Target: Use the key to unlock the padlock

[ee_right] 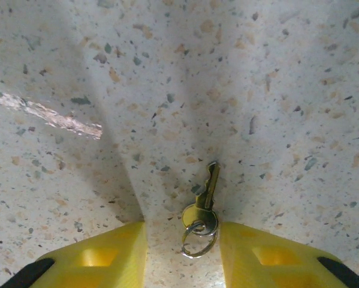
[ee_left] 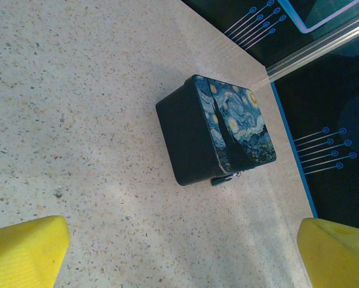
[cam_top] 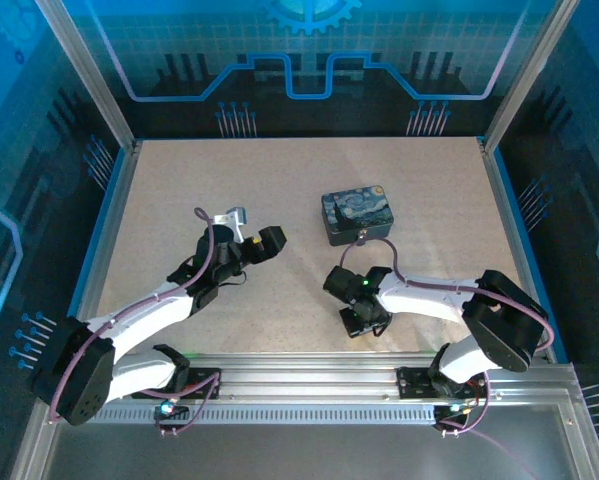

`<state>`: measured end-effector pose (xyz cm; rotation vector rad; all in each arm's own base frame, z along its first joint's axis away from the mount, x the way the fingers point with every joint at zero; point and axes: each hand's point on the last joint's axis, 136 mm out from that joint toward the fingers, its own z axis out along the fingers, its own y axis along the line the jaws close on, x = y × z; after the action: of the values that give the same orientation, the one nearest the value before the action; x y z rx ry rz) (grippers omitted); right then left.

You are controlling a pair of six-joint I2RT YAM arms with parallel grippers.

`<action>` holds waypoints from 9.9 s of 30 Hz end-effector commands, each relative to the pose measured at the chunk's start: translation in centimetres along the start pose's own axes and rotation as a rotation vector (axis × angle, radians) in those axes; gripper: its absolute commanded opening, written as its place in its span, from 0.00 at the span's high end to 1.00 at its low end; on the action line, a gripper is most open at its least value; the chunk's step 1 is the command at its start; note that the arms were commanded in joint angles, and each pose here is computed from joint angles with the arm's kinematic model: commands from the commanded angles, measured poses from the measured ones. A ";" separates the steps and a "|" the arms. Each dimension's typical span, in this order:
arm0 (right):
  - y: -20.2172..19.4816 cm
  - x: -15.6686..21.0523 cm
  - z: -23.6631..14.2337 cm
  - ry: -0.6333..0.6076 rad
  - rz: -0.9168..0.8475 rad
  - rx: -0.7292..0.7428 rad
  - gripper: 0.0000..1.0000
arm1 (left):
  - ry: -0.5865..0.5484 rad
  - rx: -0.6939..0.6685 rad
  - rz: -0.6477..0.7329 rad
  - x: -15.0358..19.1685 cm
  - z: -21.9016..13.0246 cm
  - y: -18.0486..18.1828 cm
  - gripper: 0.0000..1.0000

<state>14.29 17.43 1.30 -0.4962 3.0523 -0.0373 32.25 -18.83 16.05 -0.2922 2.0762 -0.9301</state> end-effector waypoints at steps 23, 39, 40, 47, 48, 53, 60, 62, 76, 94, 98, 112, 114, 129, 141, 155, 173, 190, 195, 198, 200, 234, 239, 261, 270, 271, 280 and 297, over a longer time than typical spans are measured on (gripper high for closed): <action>-2.7 1.3 0.0 -0.009 0.071 0.030 0.85 | -0.013 0.024 0.011 -0.6 -0.3 -1.1 0.01; -2.5 -0.3 -1.3 -0.121 0.091 -0.093 0.97 | -0.001 0.067 -0.007 -0.9 -0.7 -2.4 0.01; -2.3 -0.7 -1.6 -0.147 0.091 -0.118 0.98 | 0.007 0.072 -0.014 -0.8 -0.8 -2.5 0.01; -1.1 -4.3 -4.7 -0.362 0.095 -0.332 0.99 | 0.061 0.134 -0.084 -0.5 -1.0 -4.1 0.01; -0.8 -4.9 -5.4 -0.397 0.089 -0.368 0.99 | 0.073 0.145 -0.096 -0.3 -1.0 -4.4 0.02; 0.6 -8.2 -9.7 -0.602 0.056 -0.536 1.00 | 0.116 0.239 -0.115 0.1 -1.3 -6.6 0.09; 2.0 -12.2 -15.3 -0.818 0.075 -0.750 1.00 | 0.151 0.376 -0.048 1.2 -1.2 -10.7 0.17; 2.4 -13.0 -16.3 -0.841 0.087 -0.801 1.00 | 0.164 0.411 -0.030 1.5 -1.0 -11.7 0.20; 4.9 -14.5 -19.2 -0.836 0.099 -1.022 1.00 | 0.233 0.472 0.019 3.8 0.8 -14.3 0.45; 4.8 -14.8 -19.1 -0.831 0.131 -1.035 1.00 | 0.236 0.467 0.022 4.0 1.1 -14.3 0.87; 4.7 -14.6 -19.2 -0.834 0.120 -1.043 0.95 | 0.231 0.464 0.030 4.0 1.0 -14.3 0.96; 4.3 -13.5 -20.6 -0.871 -0.005 -1.136 0.60 | 0.197 0.454 0.066 3.0 -0.1 -14.6 1.00; 4.4 -13.5 -20.6 -0.865 -0.009 -1.142 0.59 | 0.198 0.453 0.064 3.1 -0.1 -14.5 1.00; 5.3 -14.1 -19.8 -0.821 -0.003 -1.156 0.68 | 0.198 0.457 0.060 3.1 -0.2 -14.6 1.00; 5.6 -14.4 -19.8 -0.811 0.003 -1.161 0.72 | 0.195 0.459 0.061 3.0 -0.1 -14.6 1.00; 5.4 -14.7 -19.5 -0.818 0.029 -1.140 0.91 | 0.195 0.457 0.061 3.1 -0.1 -14.5 1.00; 1.4 -12.8 -16.5 -0.792 0.057 -0.788 1.00 | 0.151 0.238 0.077 1.1 1.0 -10.4 0.24; -3.2 -10.4 -14.6 -0.771 0.136 -0.507 1.00 | 0.386 -0.040 0.033 4.0 10.9 -5.7 0.13; -3.2 -10.0 -14.1 -0.761 0.137 -0.515 1.00 | 0.414 -0.010 -0.007 5.1 13.3 -5.4 0.12; -3.1 -10.0 -13.9 -0.756 0.140 -0.520 1.00 | 0.428 0.009 -0.023 5.5 14.5 -5.5 0.11; -3.1 -10.0 -13.8 -0.755 0.140 -0.522 1.00 | 0.435 0.010 -0.029 5.7 15.1 -5.5 0.11; -3.7 -10.0 -14.1 -0.753 0.155 -0.519 1.00 | 0.509 -0.200 -0.072 8.4 14.6 3.4 0.15; -3.9 -10.0 -14.1 -0.748 0.159 -0.514 1.00 | 0.505 -0.227 -0.077 8.7 13.1 4.7 0.15; -3.7 -10.1 -13.8 -0.723 0.156 -0.526 1.00 | 0.434 -0.299 -0.105 5.3 8.2 9.3 0.14; -2.6 -10.5 -13.4 -0.696 0.141 -0.602 1.00 | 0.385 -0.220 -0.070 3.5 7.8 7.0 0.10; -2.3 -10.6 -13.4 -0.694 0.139 -0.630 1.00 | 0.367 -0.201 -0.056 2.9 7.5 6.4 0.05; -1.7 -12.9 -13.6 -0.676 0.120 -0.824 1.00 | 0.159 -0.014 0.180 -1.2 1.5 0.8 0.01; -2.4 -19.6 -9.6 -0.613 0.181 -0.818 1.00 | 0.347 0.174 0.420 9.4 1.5 -3.4 0.02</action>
<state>31.81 21.71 11.59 -0.1906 2.3839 1.1748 26.73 -25.82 12.80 0.3369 2.2648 -0.9679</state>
